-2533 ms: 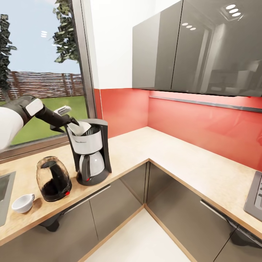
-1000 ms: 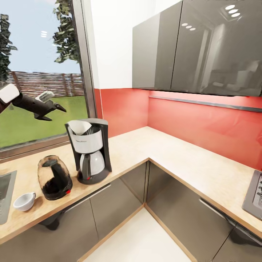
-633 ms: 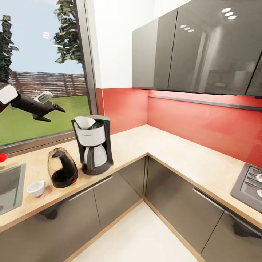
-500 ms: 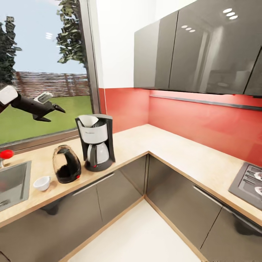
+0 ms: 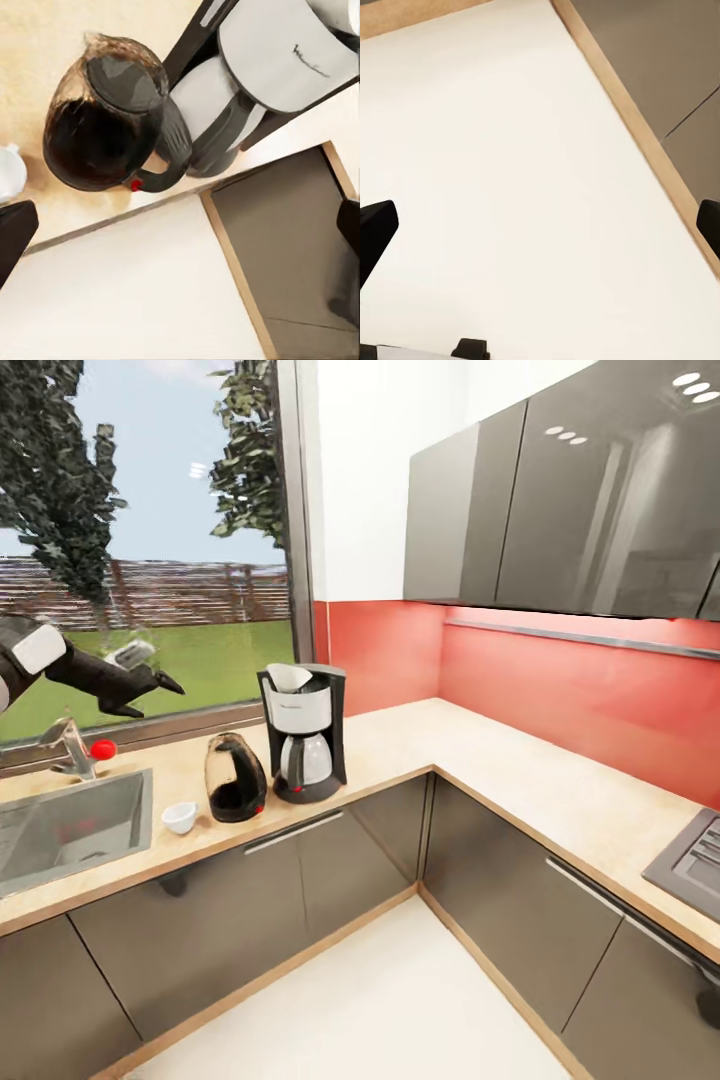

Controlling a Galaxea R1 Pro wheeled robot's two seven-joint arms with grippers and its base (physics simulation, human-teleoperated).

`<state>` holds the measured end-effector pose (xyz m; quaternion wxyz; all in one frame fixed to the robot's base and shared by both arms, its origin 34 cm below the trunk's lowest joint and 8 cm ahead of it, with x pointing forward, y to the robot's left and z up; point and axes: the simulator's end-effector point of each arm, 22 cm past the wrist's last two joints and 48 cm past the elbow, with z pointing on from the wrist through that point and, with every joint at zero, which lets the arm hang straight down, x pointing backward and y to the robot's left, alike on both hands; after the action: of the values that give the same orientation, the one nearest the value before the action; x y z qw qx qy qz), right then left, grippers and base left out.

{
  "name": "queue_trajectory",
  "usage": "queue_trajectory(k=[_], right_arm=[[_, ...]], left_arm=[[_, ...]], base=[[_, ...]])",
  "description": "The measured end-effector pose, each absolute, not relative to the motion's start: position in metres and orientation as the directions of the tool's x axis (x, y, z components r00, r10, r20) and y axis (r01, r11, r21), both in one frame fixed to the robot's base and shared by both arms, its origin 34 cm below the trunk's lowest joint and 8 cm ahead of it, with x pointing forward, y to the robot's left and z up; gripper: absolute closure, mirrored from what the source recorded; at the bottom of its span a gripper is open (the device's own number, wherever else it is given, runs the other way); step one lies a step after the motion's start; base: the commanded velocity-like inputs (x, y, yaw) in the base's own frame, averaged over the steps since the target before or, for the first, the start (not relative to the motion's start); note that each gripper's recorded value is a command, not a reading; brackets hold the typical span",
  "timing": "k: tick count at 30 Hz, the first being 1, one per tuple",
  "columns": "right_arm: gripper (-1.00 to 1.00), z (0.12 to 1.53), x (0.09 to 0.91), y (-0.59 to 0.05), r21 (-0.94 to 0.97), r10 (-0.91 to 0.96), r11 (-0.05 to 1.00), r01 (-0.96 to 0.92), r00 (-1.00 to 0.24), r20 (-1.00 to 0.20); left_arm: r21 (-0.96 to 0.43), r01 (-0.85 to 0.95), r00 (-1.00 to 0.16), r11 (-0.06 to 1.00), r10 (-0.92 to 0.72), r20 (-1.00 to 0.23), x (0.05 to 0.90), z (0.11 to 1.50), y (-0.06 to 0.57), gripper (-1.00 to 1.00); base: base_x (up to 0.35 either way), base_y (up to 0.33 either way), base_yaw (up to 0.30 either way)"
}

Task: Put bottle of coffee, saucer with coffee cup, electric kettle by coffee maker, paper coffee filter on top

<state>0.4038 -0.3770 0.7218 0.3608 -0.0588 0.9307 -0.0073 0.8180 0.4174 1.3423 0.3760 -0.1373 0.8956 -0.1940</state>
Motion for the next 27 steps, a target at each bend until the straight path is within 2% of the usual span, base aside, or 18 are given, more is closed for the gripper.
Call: queue_trajectory(k=[9, 10, 14, 19, 27], right_arm=[[-1.00, 0.721, 0.403, -0.377, -0.056, -0.116, 0.993, -0.105, -0.734, -0.670], [-1.00, 0.722, 0.403, -0.377, -0.056, -0.116, 0.993, -0.105, -0.733, -0.670], [-1.00, 0.721, 0.403, -0.377, -0.056, -0.116, 0.993, -0.105, -0.734, -0.669], [-1.00, 0.721, 0.403, -0.377, -0.056, -0.117, 0.993, -0.107, -0.735, -0.668], [-1.00, 0.720, 0.401, -0.375, -0.054, -0.116, 0.993, -0.107, -0.737, -0.666]], left_arm=[[-0.456, -0.144, -0.774, 0.878, -0.387, -0.501, 0.802, 1.225, 0.407, -1.00], [-0.505, -0.097, -0.771, 0.857, -0.386, -0.506, 0.802, 1.197, 0.393, -1.00], [-0.533, -0.035, -0.777, 0.845, -0.358, -0.517, 0.792, 1.147, 0.384, -1.00], [-0.673, 0.052, -0.825, 0.738, -0.348, -0.445, 0.734, 1.067, 0.370, -1.00], [-0.742, 0.115, -0.890, 0.660, -0.264, -0.373, 0.632, 0.972, 0.344, -1.00]], base=[[-0.008, -0.004, 0.007], [0.000, 0.000, 0.000], [0.000, 0.000, 0.000], [0.000, 0.000, 0.000], [0.000, 0.000, 0.000]])
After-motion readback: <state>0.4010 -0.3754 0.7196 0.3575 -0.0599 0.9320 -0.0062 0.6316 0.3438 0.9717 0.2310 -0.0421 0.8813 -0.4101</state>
